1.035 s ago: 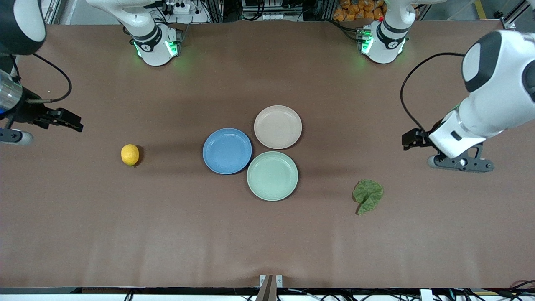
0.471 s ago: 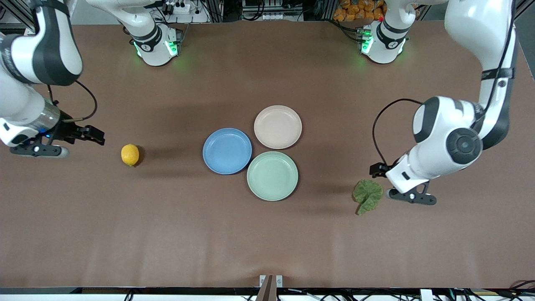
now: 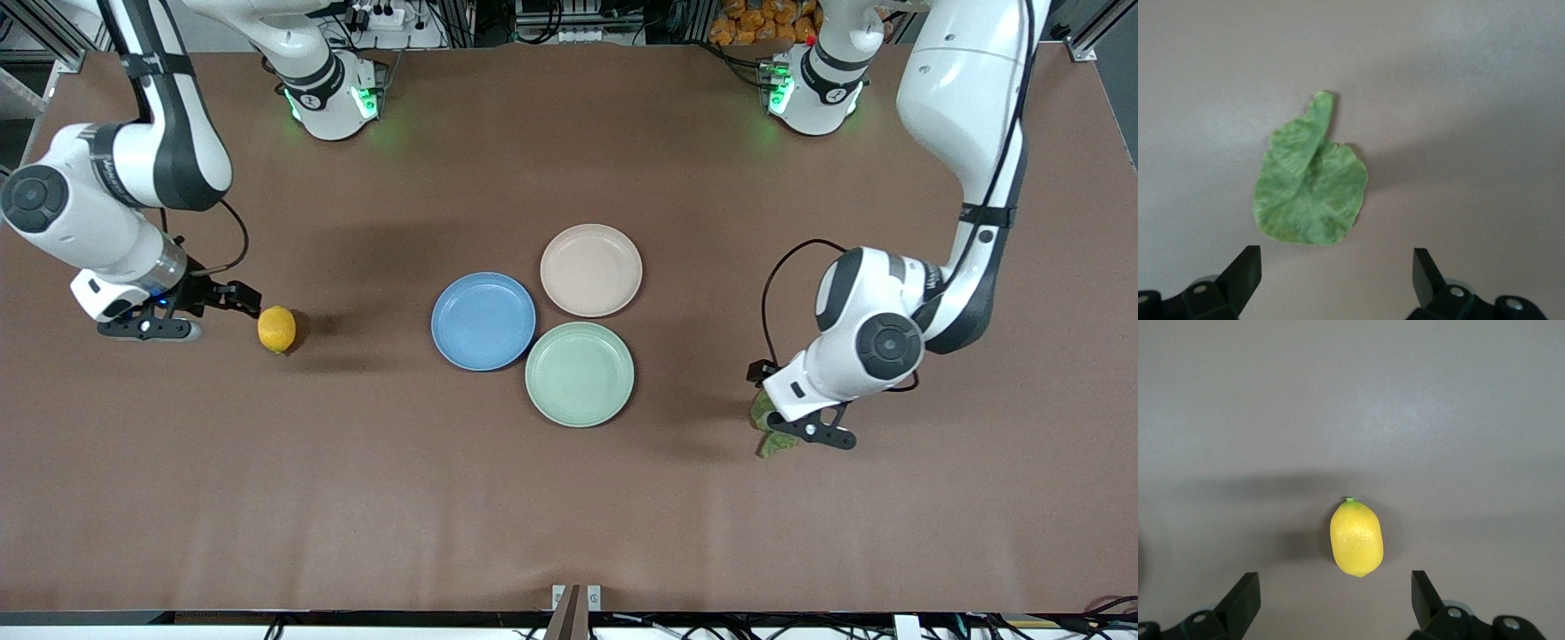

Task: Place lemon and lettuce in plates
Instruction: 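Lower and close the right gripper on the lemon while the left grasps lettuce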

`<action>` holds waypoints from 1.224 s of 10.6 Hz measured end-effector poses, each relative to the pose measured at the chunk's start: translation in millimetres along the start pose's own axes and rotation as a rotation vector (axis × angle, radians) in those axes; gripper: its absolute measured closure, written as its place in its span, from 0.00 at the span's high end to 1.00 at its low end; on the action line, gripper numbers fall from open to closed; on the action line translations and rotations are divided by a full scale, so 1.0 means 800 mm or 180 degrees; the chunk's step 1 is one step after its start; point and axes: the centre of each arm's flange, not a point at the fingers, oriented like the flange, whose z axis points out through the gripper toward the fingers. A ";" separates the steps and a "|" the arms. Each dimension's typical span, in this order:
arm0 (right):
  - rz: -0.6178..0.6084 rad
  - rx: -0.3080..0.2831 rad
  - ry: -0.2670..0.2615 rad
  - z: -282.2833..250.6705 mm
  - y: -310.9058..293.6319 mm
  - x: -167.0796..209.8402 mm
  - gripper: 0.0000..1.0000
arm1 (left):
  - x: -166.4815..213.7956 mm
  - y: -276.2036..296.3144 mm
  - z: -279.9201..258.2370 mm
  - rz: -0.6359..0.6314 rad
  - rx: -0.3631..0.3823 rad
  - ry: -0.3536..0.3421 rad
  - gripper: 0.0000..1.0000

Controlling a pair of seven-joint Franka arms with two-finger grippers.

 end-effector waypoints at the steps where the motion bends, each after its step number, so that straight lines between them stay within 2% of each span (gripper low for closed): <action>1: 0.0005 -0.0004 0.0011 0.016 0.001 -0.002 1.00 | 0.004 0.006 0.015 0.0064 0.0020 0.0041 1.00; 5: 0.0072 -0.0020 0.0016 0.062 0.015 -0.006 1.00 | 0.013 -0.001 0.045 0.0473 0.0028 0.0160 1.00; 9: 0.0262 0.0081 0.0030 0.115 0.020 -0.015 1.00 | 0.014 -0.001 0.080 0.0525 0.0019 0.0124 1.00; 13: 0.0285 0.0049 0.0085 0.167 0.022 -0.024 1.00 | 0.011 -0.007 0.106 0.0504 0.0017 0.0046 1.00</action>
